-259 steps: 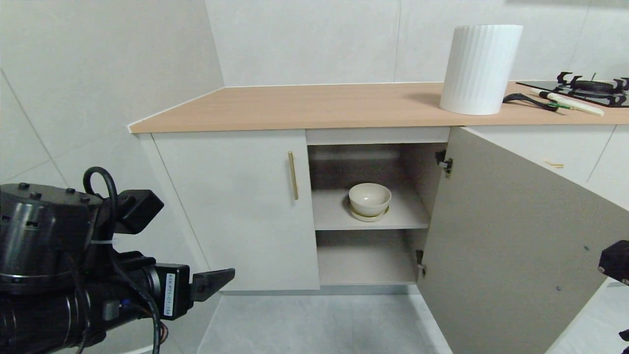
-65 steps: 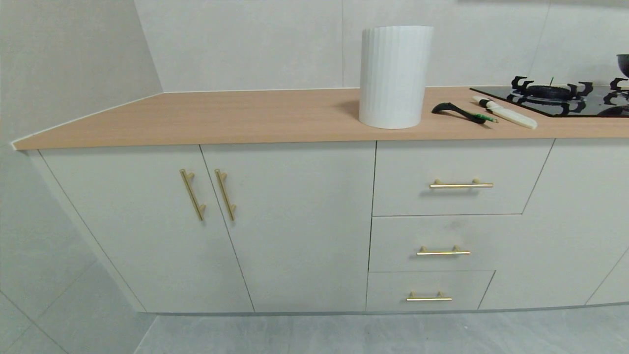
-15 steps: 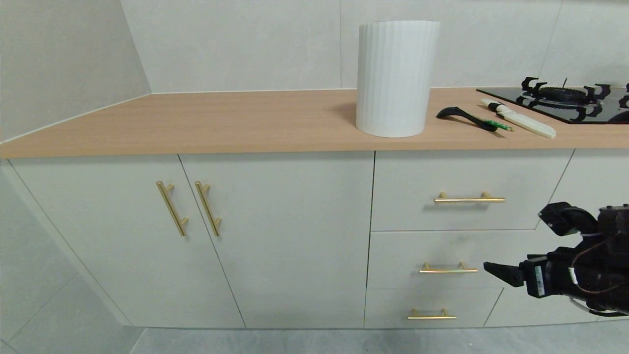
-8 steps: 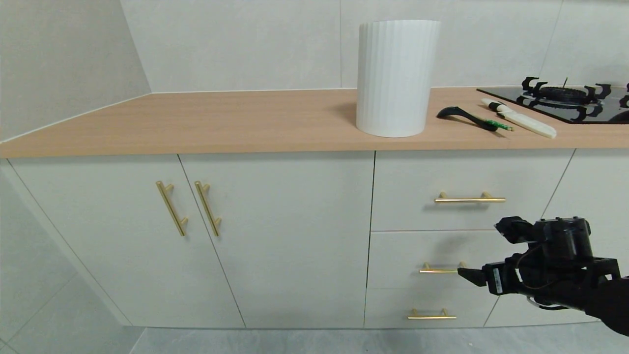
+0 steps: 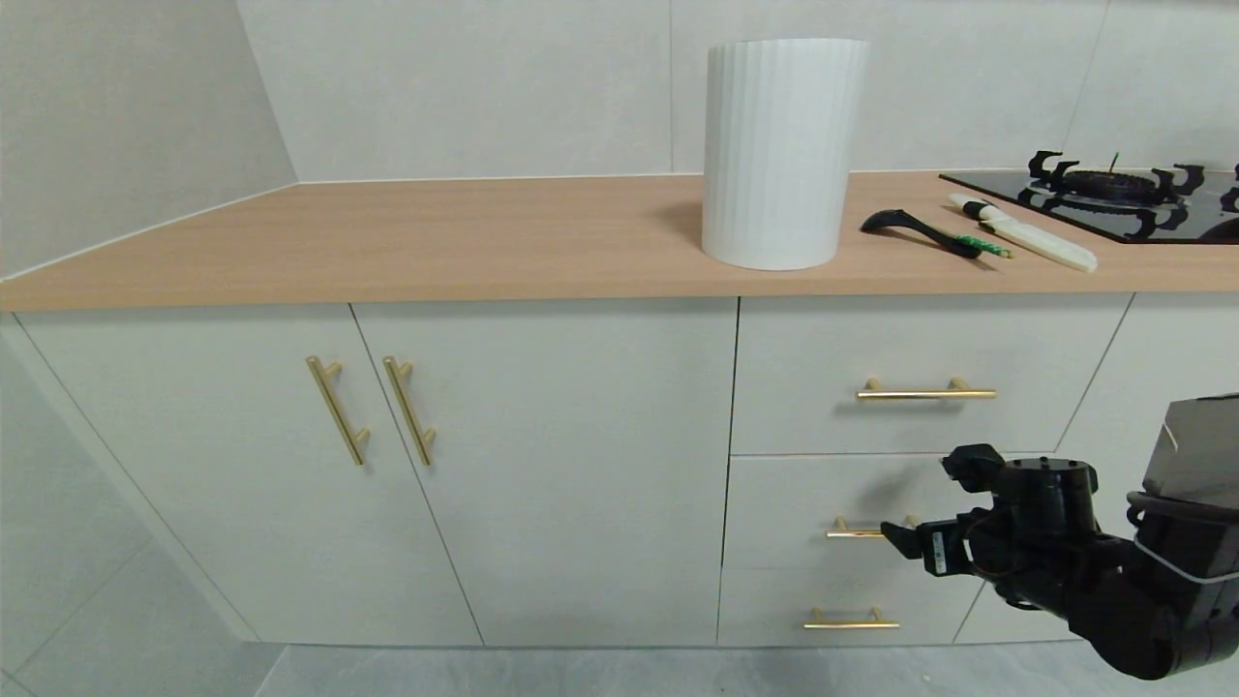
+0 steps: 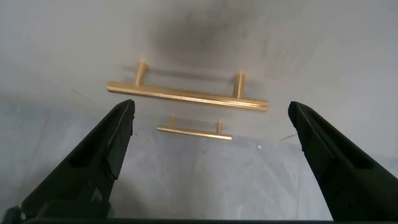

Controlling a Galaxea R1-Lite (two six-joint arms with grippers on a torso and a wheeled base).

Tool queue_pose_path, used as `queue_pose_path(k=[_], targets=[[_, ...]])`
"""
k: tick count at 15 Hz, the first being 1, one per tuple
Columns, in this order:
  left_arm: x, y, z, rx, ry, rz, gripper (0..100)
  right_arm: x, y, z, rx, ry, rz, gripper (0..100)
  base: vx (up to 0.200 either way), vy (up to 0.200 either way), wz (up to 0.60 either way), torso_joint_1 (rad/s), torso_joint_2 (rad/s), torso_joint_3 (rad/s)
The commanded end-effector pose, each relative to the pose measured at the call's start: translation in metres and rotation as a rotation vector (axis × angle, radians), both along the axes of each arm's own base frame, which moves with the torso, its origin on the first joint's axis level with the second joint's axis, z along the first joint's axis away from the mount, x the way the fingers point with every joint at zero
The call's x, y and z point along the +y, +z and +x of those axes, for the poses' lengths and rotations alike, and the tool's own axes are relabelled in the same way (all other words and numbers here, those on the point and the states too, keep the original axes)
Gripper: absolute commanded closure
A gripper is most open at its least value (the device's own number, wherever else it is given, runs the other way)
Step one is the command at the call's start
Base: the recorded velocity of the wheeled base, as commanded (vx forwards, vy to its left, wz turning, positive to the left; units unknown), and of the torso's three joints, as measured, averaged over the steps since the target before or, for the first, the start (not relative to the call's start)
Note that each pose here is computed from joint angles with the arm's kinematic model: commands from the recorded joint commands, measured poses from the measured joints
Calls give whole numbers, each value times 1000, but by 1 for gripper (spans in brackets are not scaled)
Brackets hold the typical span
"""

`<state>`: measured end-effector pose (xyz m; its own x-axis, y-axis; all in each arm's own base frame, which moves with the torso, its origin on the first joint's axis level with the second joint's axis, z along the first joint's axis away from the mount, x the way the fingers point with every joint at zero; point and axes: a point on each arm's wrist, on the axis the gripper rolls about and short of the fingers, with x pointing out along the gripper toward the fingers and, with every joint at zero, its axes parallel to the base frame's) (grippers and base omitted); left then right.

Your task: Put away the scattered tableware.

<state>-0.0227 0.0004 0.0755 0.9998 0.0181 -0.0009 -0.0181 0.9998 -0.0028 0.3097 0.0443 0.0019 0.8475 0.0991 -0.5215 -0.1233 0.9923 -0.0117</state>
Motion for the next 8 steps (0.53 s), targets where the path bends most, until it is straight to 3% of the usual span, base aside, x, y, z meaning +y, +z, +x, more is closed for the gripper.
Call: queue_pose_path(k=[1,8], targets=[[0,0,0,1,0,0,0,1,-15,4,34,-2,-6,0,0,0,0,0,0,0],[0,0,0,1,-1,0,0,2,-33,21,7,-74,13,0,0,0,0,0,0,0]])
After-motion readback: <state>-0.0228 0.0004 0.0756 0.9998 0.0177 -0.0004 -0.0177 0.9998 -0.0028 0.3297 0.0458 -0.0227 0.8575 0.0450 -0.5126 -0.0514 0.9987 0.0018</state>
